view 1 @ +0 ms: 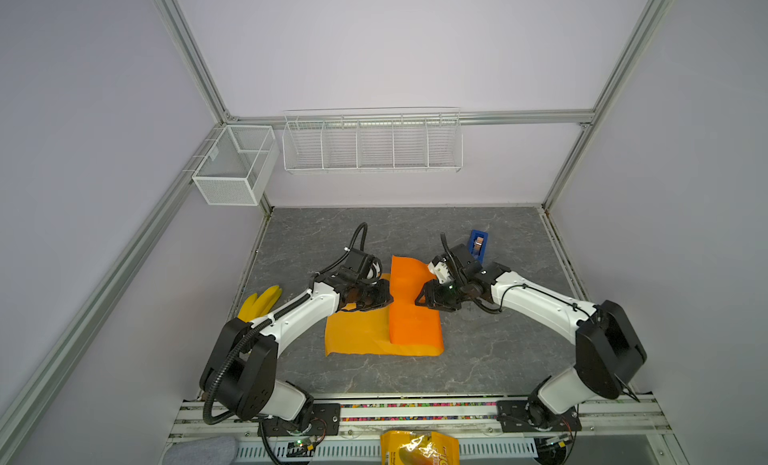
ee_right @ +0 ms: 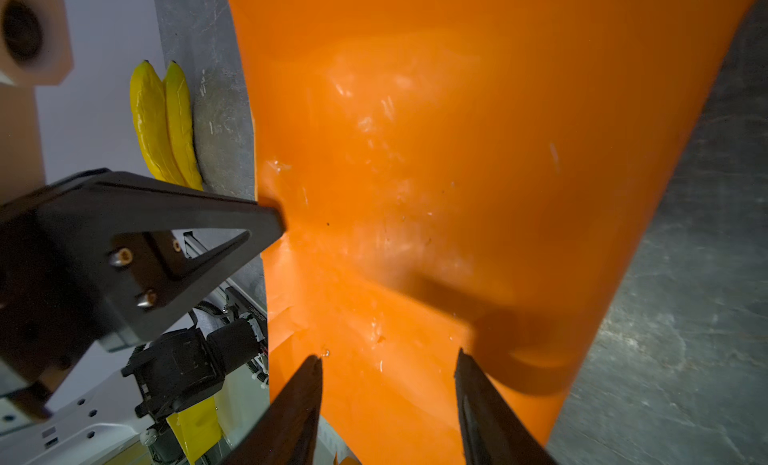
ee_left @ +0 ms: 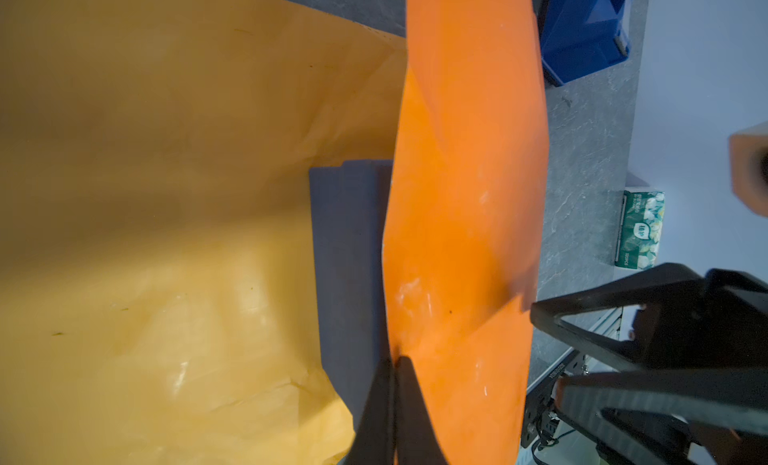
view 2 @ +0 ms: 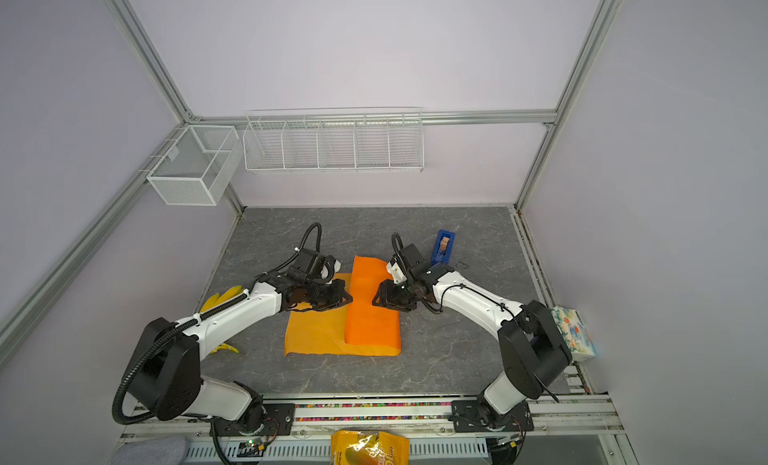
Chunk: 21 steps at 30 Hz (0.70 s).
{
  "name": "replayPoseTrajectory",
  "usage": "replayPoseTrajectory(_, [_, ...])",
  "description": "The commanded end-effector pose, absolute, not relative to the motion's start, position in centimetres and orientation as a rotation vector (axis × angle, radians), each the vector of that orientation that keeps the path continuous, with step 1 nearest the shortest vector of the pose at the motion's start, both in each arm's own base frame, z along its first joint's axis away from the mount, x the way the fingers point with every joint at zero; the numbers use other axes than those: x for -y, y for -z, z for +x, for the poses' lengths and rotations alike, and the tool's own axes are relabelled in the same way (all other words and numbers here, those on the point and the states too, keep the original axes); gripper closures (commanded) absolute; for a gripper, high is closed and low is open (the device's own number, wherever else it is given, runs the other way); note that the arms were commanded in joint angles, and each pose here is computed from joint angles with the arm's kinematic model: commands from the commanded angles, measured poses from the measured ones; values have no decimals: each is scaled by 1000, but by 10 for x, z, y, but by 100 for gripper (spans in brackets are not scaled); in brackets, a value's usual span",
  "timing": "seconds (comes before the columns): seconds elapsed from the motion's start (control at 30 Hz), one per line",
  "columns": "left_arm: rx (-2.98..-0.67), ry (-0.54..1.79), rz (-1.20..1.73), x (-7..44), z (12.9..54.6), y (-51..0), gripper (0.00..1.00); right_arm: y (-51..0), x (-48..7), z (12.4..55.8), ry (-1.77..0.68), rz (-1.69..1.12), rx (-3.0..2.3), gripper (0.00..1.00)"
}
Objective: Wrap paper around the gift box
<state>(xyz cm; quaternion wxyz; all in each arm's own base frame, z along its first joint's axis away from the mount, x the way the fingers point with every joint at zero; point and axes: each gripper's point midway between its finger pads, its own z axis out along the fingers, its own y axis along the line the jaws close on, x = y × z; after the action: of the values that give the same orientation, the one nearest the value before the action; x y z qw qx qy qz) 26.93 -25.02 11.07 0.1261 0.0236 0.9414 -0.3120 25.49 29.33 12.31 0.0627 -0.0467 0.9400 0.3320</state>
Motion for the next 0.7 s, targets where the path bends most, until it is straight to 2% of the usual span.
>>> replayPoseTrajectory(0.0, [-2755,818,93,242,272,-107,100,-138,-293,255,-1021,-165,-2809,45])
replayPoseTrajectory(0.27, [-2782,846,93,249,273,-90,100,-120,-300,254,-1060,-162,-2849,45])
replayPoseTrajectory(0.67, [-2797,928,87,259,271,-77,100,-98,-289,250,-968,-143,-2912,46])
